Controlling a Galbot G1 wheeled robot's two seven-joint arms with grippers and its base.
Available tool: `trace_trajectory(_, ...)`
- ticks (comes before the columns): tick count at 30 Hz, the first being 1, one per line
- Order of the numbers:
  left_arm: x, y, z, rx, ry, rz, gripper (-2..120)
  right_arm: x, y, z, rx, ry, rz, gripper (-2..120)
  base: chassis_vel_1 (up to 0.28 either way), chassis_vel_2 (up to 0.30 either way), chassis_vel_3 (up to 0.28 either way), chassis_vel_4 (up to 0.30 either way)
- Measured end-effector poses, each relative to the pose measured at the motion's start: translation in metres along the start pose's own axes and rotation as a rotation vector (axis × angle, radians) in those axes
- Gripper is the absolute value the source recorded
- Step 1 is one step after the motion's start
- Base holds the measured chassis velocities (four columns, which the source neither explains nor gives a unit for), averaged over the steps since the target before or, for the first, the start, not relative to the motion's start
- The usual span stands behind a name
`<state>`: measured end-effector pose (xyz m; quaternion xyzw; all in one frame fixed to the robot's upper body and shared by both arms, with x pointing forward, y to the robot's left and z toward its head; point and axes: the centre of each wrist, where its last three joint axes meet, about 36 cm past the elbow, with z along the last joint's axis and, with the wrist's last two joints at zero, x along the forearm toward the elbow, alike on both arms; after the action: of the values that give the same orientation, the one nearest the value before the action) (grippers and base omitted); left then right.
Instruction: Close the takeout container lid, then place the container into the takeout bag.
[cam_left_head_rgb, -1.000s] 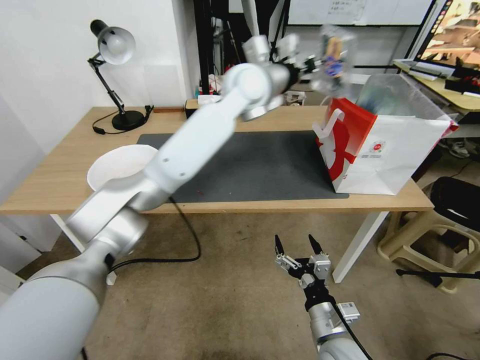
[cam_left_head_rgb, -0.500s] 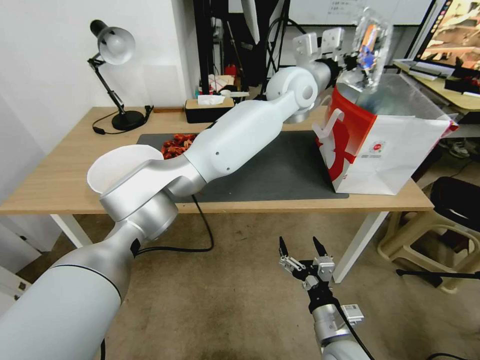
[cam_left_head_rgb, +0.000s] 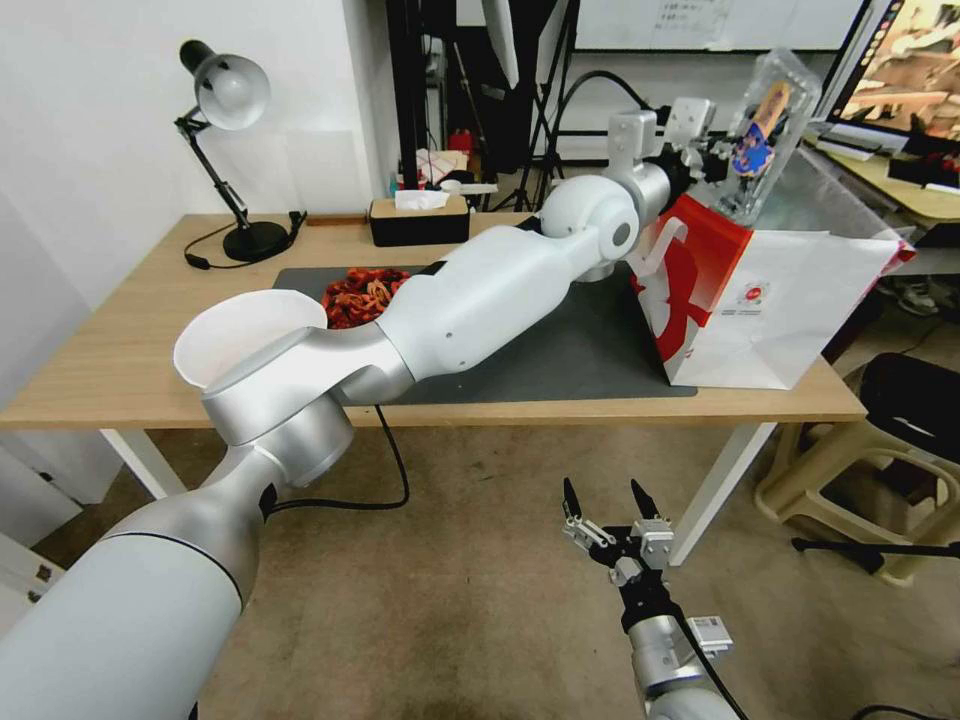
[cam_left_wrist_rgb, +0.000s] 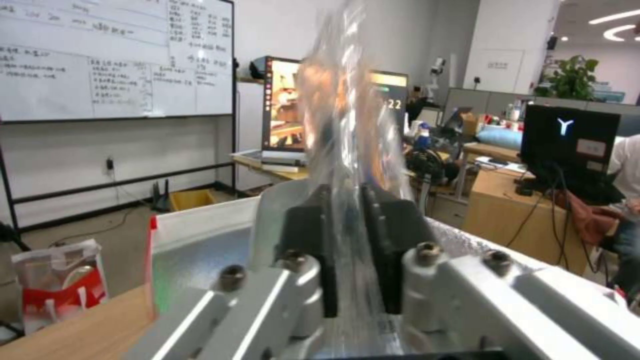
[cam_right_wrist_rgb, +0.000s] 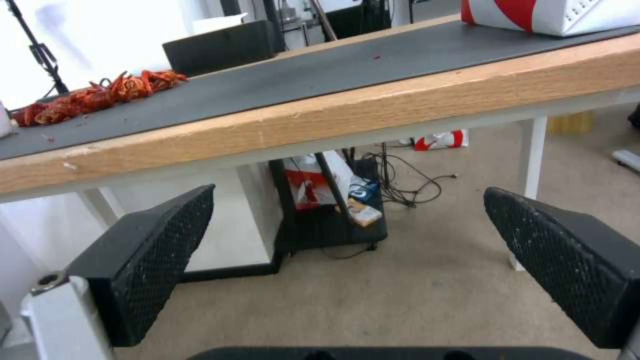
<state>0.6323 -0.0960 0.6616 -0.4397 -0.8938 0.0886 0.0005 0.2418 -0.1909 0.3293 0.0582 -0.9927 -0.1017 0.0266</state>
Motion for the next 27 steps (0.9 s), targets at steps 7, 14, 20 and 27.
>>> trace_trajectory(7, 0.001, -0.004, -0.006, -0.001, -0.016, 0.002, 41, -0.002, 0.002, 0.0, -0.005, -0.003, -0.003, 100, 0.0, 0.0, 0.0, 0.0)
trace_trajectory(14, 0.014, -0.044, -0.004, 0.014, -0.078, 0.018, 72, -0.003, 0.002, -0.001, 0.0, -0.007, -0.007, 100, 0.0, 0.0, 0.0, 0.0)
trace_trajectory(20, 0.053, -0.029, 0.005, -0.013, -0.084, -0.1, 91, -0.004, 0.003, -0.001, 0.003, -0.011, -0.005, 100, 0.0, 0.0, 0.0, 0.0)
trace_trajectory(27, 0.111, -0.002, 0.021, -0.117, -0.126, -0.216, 100, -0.007, 0.006, -0.002, 0.005, -0.013, -0.003, 100, 0.0, 0.0, 0.0, 0.0)
